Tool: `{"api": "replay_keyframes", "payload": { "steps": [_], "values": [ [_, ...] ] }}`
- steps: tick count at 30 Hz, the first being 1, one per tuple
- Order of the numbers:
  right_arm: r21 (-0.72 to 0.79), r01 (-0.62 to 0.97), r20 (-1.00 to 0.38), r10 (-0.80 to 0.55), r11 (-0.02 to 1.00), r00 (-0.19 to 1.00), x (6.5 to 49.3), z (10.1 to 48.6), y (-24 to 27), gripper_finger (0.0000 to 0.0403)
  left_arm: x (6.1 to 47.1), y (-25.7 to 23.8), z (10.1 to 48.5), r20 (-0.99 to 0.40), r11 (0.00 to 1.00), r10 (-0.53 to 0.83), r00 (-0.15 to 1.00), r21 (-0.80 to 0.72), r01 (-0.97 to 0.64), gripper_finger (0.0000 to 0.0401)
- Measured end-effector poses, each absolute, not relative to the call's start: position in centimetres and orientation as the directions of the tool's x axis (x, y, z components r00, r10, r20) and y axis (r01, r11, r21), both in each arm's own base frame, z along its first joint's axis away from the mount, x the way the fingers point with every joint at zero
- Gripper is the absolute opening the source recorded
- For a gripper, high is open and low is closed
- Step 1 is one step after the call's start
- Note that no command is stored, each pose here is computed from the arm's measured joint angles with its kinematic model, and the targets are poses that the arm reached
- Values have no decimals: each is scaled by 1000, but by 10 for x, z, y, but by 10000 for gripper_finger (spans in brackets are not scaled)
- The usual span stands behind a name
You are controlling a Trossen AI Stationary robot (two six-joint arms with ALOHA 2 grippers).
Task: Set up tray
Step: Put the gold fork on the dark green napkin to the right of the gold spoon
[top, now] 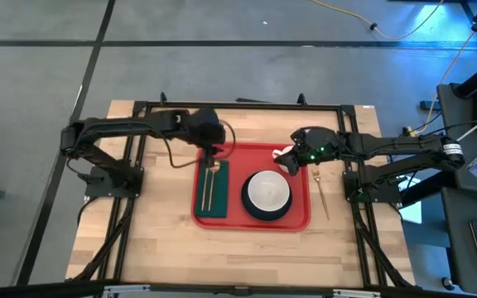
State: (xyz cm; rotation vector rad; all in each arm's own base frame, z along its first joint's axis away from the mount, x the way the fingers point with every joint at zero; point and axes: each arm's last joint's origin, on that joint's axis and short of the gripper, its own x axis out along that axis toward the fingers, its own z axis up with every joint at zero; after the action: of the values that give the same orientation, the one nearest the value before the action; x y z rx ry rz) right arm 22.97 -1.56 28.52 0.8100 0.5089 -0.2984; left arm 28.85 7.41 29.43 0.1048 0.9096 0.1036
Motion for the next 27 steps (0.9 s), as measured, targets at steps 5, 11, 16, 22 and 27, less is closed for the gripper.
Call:
{"api": "replay_keyframes", "payload": {
  "steps": [5,11,16,22,27],
  "values": [
    [591,428,-540,-58,683,840,230,285,-15,71,284,73,309,-711,988,17,703,-98,-123,107],
    [615,397,-584,57,681,809,223,290,-12,71,291,68,334,-527,982,31,849,-141,-124,98],
    [454,696,-801,-87,556,592,202,292,-15,71,275,64,344,-373,982,49,927,-153,-114,94],
    [269,909,-943,-104,319,315,175,282,-14,71,247,67,332,-285,965,133,949,-183,-190,97],
    [142,958,-981,-97,248,170,161,279,-13,71,231,69,320,-296,940,220,929,-189,-283,95]
  ]
}}
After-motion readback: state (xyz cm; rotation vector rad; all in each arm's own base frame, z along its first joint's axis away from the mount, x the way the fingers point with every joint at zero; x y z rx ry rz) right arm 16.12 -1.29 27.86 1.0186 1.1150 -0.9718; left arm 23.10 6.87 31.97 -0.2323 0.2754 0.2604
